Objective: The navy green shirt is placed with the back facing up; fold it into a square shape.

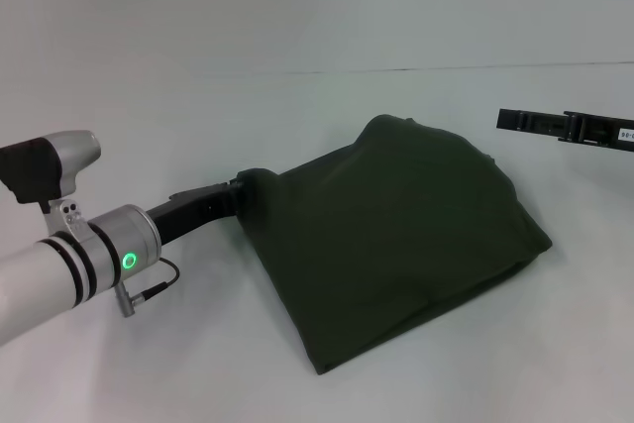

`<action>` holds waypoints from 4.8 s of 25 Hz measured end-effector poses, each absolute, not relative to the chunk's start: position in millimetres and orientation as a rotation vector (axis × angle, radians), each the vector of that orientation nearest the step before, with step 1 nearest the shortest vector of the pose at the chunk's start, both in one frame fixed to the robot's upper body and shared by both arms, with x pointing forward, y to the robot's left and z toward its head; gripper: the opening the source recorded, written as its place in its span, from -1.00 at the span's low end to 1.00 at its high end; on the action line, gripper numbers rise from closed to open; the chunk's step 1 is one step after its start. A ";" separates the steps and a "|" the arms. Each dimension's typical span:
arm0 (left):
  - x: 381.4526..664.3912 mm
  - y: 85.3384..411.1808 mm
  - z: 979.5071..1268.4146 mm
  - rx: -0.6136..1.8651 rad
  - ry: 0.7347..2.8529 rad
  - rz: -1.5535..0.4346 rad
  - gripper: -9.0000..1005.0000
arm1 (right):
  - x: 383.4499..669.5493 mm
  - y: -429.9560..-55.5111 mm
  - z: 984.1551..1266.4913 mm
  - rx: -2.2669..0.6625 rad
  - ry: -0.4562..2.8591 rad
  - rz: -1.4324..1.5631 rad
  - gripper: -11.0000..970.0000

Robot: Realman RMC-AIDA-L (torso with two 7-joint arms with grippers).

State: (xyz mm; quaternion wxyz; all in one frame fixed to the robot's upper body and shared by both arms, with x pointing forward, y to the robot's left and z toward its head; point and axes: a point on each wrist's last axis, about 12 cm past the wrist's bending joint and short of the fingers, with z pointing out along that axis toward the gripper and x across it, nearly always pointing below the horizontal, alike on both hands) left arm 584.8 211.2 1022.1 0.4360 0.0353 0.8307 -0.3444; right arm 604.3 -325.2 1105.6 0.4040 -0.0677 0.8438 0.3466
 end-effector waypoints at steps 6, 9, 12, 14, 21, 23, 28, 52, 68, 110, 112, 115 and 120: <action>589.2 211.1 1026.1 0.093 2.059 -0.854 -0.92 | 604.0 -323.9 1104.9 -0.171 2.131 0.879 0.86; 595.0 208.7 1031.6 0.106 2.049 -0.856 -0.92 | 603.7 -322.6 1104.2 -0.172 2.130 0.882 0.86; 602.1 205.4 1038.4 0.134 2.040 -0.852 -0.92 | 603.5 -321.2 1103.6 -0.176 2.128 0.883 0.86; 606.2 203.6 1042.5 0.147 2.036 -0.852 -0.92 | 603.4 -320.5 1103.4 -0.177 2.127 0.885 0.86; 623.8 202.1 1059.4 0.170 2.006 -0.814 -0.92 | 602.2 -316.2 1100.9 -0.186 2.123 0.891 0.86; 630.0 201.7 1064.5 0.175 2.000 -0.789 -0.92 | 601.6 -314.2 1099.7 -0.191 2.121 0.894 0.86; 642.5 199.3 1074.7 0.186 1.991 -0.740 -0.92 | 600.1 -310.6 1097.1 -0.197 2.118 0.898 0.86; 656.2 188.9 1086.2 0.197 1.977 -0.689 -0.75 | 602.6 -307.1 1092.1 -0.176 2.108 0.854 0.86; 608.5 206.1 1101.9 0.304 1.655 -1.086 0.09 | 611.4 -311.1 1100.1 -0.146 2.085 0.826 0.80; 497.6 249.5 1075.3 0.517 1.348 -1.183 0.74 | 536.4 -296.3 1091.1 -0.605 1.721 1.035 0.88; 491.1 249.4 1071.2 0.542 1.357 -1.184 0.74 | 534.4 -293.2 1087.5 -0.636 1.742 1.040 0.89; 482.9 249.0 1064.6 0.577 1.382 -1.185 0.74 | 532.2 -286.9 1083.0 -0.704 1.787 1.061 0.88; 475.7 244.6 1056.6 0.672 1.442 -1.214 0.74 | 531.0 -278.8 1080.5 -0.809 1.843 1.097 0.86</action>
